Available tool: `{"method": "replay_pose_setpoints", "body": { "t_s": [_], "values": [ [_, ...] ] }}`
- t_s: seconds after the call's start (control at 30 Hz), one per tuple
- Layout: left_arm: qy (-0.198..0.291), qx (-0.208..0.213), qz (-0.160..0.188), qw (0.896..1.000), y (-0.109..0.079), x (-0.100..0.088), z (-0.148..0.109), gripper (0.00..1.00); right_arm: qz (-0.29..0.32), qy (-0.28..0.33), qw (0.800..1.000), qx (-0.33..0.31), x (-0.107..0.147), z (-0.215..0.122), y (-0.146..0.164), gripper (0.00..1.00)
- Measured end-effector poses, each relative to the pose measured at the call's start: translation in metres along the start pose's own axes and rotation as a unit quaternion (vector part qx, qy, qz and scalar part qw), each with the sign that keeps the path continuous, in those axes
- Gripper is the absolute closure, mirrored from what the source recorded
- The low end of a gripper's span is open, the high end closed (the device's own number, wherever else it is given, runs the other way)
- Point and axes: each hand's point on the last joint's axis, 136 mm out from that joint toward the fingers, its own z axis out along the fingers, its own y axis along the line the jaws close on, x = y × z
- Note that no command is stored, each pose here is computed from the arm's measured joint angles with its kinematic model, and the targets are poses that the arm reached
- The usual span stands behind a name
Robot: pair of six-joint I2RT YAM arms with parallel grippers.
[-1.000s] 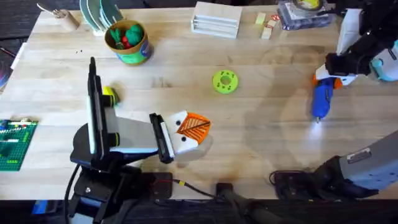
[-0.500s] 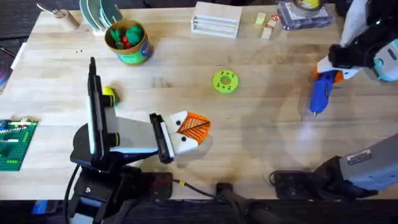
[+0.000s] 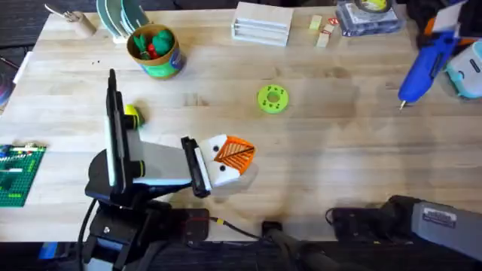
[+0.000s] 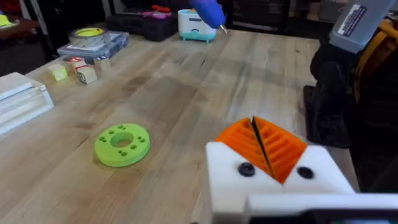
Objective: Pick up the gripper from the table and insert it into the empty holder that is missing its gripper. Then pick up a screw, insert it into the mounting hole, and use the screwdriver to tighten it. Finally, clean up the table by picking up the vegetable and placing it into the bucket.
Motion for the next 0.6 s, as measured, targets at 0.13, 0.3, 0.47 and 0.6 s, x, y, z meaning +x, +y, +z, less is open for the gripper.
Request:
{"method": "replay_pose_setpoints", "body": {
  "t_s": [0.13, 0.3, 0.47, 0.6],
  "values": [
    [0.000, 0.000, 0.000, 1.000, 0.000, 0.000, 0.000, 0.985, 0.016, -0.068, 0.997, -0.016, -0.011, -0.045, 0.018, 0.976],
    [0.000, 0.000, 0.000, 1.000, 0.000, 0.000, 0.000, 0.985, 0.044, -0.091, 0.994, -0.034, -0.004, -0.076, 0.029, 0.976],
    [0.000, 0.000, 0.000, 1.000, 0.000, 0.000, 0.000, 0.985, 0.036, -0.143, 0.987, -0.061, -0.013, -0.097, 0.047, 0.976],
    [0.000, 0.000, 0.000, 1.000, 0.000, 0.000, 0.000, 0.985, 0.023, -0.217, 0.971, -0.096, -0.013, -0.117, 0.069, 0.976]
  ]
}}
